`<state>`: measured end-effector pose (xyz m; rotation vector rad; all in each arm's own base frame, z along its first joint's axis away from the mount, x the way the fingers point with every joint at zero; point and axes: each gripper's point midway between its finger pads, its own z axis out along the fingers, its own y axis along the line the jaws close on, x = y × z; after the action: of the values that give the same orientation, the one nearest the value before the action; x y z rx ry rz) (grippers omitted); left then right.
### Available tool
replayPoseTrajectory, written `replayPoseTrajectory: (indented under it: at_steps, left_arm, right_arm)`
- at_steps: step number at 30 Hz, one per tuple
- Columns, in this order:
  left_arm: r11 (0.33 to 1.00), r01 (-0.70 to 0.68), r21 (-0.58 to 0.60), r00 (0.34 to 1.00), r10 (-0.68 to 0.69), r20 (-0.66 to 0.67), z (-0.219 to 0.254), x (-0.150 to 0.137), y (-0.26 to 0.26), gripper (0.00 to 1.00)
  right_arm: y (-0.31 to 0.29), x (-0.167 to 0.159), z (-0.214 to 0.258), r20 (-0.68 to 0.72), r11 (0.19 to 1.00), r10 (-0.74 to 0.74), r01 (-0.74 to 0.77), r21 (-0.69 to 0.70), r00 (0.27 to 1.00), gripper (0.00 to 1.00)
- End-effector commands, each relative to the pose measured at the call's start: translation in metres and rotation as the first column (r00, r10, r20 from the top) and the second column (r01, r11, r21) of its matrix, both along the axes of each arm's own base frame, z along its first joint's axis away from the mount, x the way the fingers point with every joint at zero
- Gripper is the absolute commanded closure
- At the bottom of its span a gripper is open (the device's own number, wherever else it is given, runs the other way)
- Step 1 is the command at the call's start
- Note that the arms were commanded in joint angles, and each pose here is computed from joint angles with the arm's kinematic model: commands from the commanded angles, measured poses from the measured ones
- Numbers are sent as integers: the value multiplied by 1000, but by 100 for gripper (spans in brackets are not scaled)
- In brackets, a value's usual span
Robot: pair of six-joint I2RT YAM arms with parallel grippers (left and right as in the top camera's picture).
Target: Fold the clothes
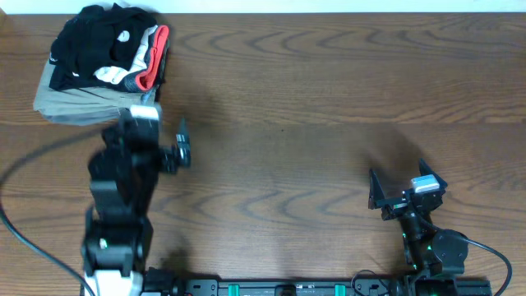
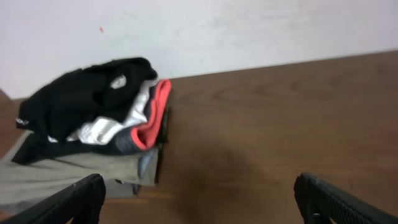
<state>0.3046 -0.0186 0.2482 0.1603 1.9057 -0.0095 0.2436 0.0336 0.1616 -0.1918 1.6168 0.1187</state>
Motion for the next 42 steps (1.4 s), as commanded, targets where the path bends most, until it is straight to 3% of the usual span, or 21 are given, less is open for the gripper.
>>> replayPoseTrajectory:
  at_steps: [1,8,14,24,42]
  left_arm:
    - [997,72,35,997,-73,30,-26,-22,-9,2]
    - [997,63,38,994,-66,92,-74,-49,-6,2]
    - [999,33,24,982,-36,183,-85,-59,0,2]
    - [999,32,24,982,-36,185,-111,-61,0,2]
    - [999,28,26,978,-33,205,-107,-61,0,2]
  right_arm:
    - [4,-1,0,-1,1000,17,-17,14,1000,1]
    - [4,-1,0,-1,1000,17,-17,14,1000,1]
    - [4,-1,0,-1,1000,17,-17,13,1000,1]
    - [4,-1,0,-1,1000,17,-17,14,1000,1]
    - [4,-1,0,-1,1000,17,-17,13,1000,1]
